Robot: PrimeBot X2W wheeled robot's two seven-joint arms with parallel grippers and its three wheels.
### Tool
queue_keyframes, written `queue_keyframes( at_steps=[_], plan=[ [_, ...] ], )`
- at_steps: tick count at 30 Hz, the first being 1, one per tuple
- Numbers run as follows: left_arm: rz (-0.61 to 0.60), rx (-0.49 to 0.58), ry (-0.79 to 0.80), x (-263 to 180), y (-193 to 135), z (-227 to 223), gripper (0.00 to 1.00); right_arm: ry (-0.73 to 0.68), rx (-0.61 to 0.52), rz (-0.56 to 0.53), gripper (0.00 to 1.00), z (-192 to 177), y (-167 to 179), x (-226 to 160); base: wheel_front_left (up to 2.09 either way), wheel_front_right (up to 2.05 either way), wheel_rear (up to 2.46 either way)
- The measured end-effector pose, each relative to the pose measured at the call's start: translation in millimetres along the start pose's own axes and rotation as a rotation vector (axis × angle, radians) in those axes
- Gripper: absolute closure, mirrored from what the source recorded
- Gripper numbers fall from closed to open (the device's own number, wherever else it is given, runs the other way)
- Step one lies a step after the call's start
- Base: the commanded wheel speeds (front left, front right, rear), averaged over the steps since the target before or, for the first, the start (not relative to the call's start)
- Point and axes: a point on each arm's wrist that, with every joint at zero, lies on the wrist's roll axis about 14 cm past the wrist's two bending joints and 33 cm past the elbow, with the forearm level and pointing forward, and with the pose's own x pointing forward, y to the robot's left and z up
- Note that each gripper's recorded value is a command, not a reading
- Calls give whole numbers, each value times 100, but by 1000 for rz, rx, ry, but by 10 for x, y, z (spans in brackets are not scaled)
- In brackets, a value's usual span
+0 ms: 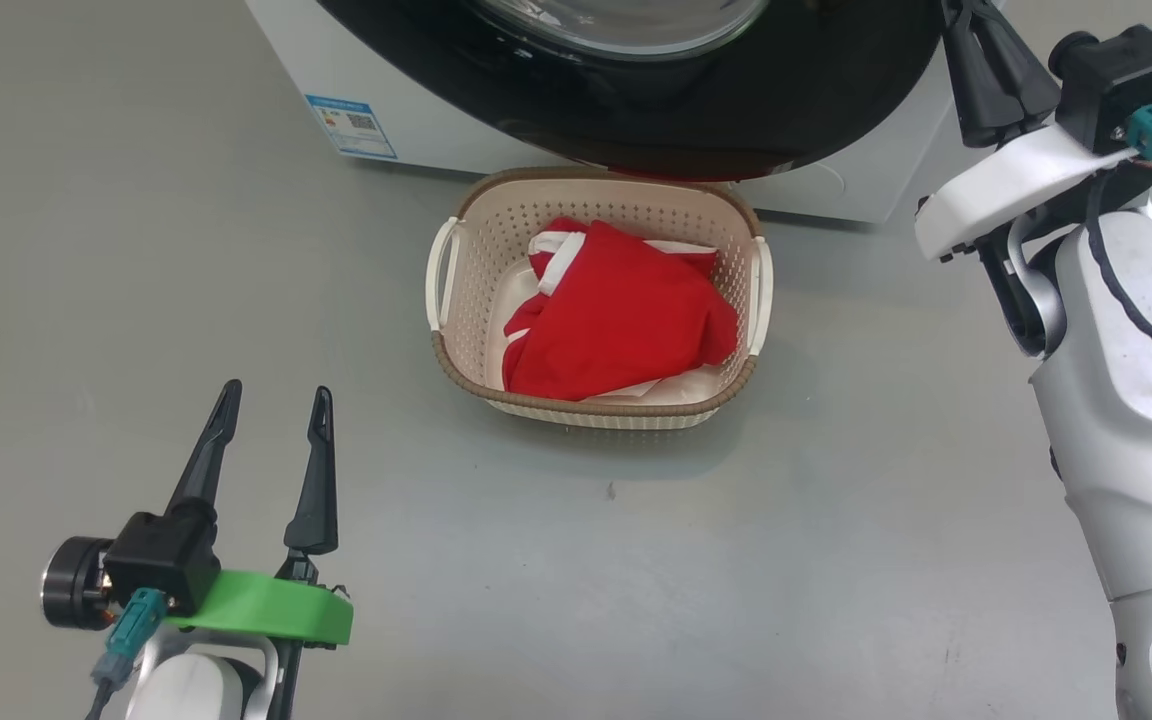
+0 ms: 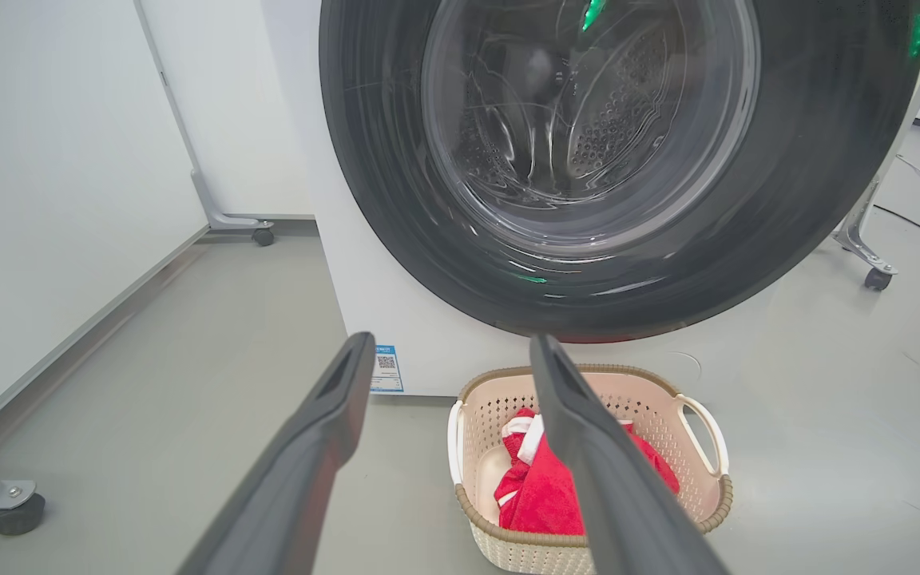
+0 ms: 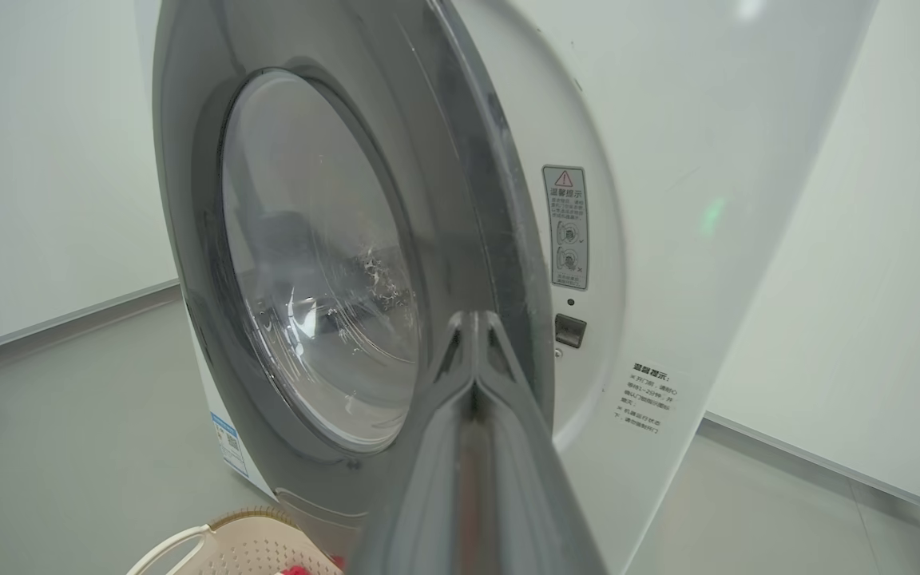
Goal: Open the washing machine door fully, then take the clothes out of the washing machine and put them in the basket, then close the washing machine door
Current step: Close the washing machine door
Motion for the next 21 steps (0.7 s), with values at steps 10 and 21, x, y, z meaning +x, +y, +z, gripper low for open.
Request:
queue_keyframes(
  at_steps=[10,21],
  plan=[
    [42,15,13,-4,145,-27,0,39,29,6,100,-224,-17,219,0,0,0],
    [77,27,24,-22,251,-51,0,49,46,-21,100,-317,-155,394,0,0,0]
  ],
)
